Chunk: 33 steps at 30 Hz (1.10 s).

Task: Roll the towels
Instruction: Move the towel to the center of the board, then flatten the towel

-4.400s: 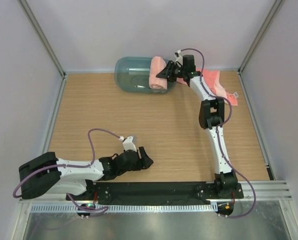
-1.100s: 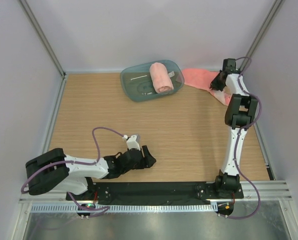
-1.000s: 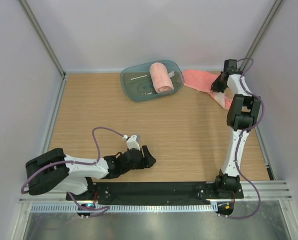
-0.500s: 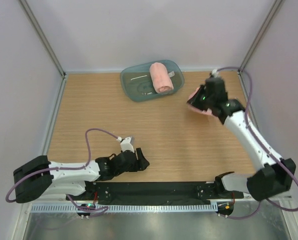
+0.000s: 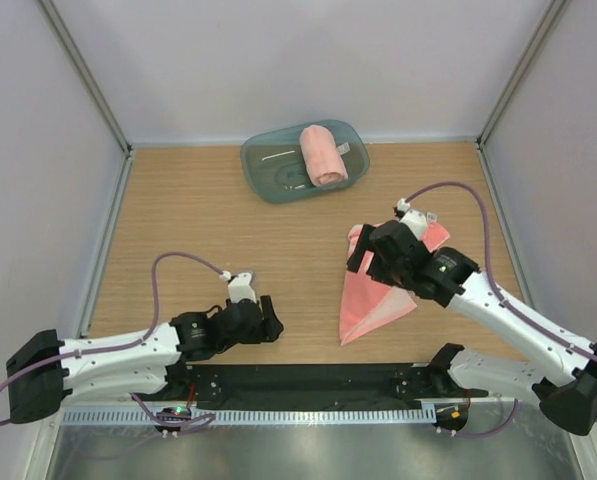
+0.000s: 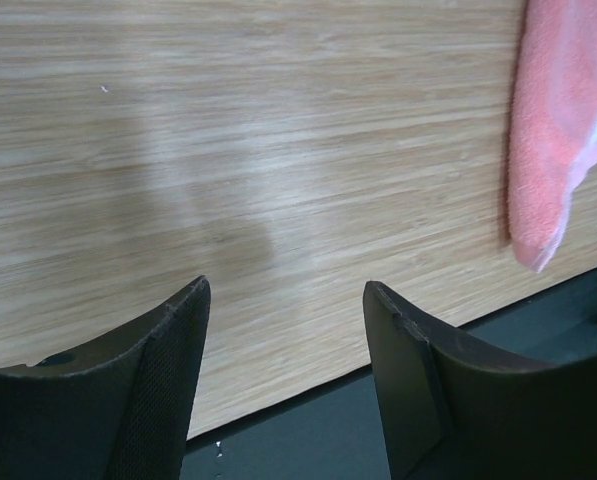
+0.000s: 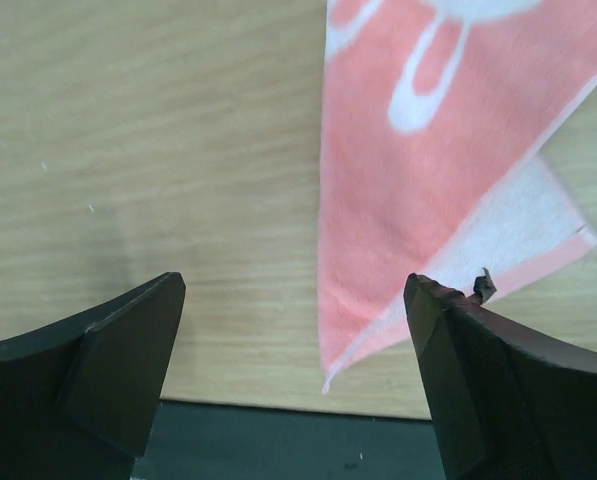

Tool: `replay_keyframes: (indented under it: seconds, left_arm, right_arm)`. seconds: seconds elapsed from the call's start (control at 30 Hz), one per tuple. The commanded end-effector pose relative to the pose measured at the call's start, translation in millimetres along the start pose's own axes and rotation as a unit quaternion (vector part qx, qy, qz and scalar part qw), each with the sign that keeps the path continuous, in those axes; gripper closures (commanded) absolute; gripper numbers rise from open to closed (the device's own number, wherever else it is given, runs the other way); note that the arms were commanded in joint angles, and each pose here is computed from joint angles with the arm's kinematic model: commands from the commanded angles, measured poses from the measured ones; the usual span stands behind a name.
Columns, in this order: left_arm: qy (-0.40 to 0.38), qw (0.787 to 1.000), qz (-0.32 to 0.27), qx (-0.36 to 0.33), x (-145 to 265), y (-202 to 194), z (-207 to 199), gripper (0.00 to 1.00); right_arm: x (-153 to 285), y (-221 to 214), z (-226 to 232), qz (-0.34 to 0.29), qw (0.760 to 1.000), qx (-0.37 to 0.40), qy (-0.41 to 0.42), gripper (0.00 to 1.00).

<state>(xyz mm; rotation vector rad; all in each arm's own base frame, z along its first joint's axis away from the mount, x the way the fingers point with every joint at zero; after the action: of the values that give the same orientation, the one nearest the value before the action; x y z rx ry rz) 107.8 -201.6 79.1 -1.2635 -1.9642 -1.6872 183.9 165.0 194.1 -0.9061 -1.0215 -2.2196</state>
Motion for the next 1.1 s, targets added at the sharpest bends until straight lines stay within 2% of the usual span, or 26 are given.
replay_keyframes:
  seconds: [0.0, 0.07, 0.1, 0.13, 0.17, 0.2, 0.27, 0.3, 0.33, 0.5, 0.73, 0.8, 0.9, 1.07]
  left_arm:
    - [-0.004, 1.0, 0.006, -0.019, -1, 9, -10, 0.37]
    - [-0.013, 0.999, 0.029, -0.03, -8, 5, -19, 0.37]
    - [-0.02, 0.999, 0.035, -0.037, -11, 6, -24, 0.39]
    - [-0.043, 0.997, 0.041, -0.038, -10, 11, -38, 0.39]
    - [-0.055, 0.997, 0.041, -0.046, -12, 14, -49, 0.4]
    - [-0.047, 0.995, 0.057, -0.067, -20, 10, -51, 0.4]
    - [-0.066, 0.992, 0.057, -0.089, -22, 19, -76, 0.41]
    - [-0.056, 0.99, 0.078, -0.106, -33, 11, -78, 0.41]
    - [-0.072, 0.988, 0.073, -0.118, -35, 20, -95, 0.41]
    - [-0.07, 0.979, 0.119, -0.152, -67, 4, -121, 0.4]
    - [-0.097, 0.968, 0.132, -0.19, -75, -5, -157, 0.39]
    - [-0.094, 0.969, 0.12, -0.197, -72, -1, -164, 0.39]
    - [-0.077, 0.964, 0.118, -0.227, -60, -3, -172, 0.39]
    - [-0.027, 0.957, 0.114, -0.266, -63, -5, -174, 0.4]
  right_arm:
    - [23, 55, -7, -0.132, 0.99, 0.007, -0.041, 0.0]
    - [13, 69, -12, -0.131, 0.989, 0.012, -0.066, 0.0]
    - [5, 88, -25, -0.139, 0.986, -0.022, -0.087, 0.0]
    - [-8, 83, -32, -0.1, 0.991, -0.028, -0.088, 0.0]
    - [-14, 89, -39, -0.094, 0.991, -0.028, -0.092, 0.0]
    - [-22, 104, -54, -0.108, 0.987, -0.057, -0.108, 0.0]
    - [-35, 117, -69, -0.11, 0.984, -0.067, -0.123, 0.0]
    - [-42, 119, -79, -0.103, 0.983, -0.077, -0.133, 0.0]
    - [-46, 130, -93, -0.101, 0.979, -0.111, -0.138, 0.0]
    - [-76, 151, -141, -0.068, 0.968, -0.176, -0.168, 0.02]
    - [-88, 156, -159, -0.056, 0.964, -0.195, -0.169, 0.03]
    - [-88, 157, -160, -0.057, 0.965, -0.194, -0.169, 0.03]
    - [-90, 156, -162, -0.055, 0.965, -0.191, -0.171, 0.03]
    - [-94, 157, -167, -0.055, 0.963, -0.195, -0.176, 0.03]
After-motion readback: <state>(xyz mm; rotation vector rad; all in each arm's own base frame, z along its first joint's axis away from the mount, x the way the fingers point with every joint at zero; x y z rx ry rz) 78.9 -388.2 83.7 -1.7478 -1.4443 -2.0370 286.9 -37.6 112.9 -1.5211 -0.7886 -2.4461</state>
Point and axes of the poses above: each gripper's point midway between its finger pads, its own x axis back along the fingers, its own z axis along the line the jaws close on, y = z × x, the point moved 4 cm from there along x, back along the fingers, and after that the axes turned 15 degrees about -x, right-handed, at the moved point
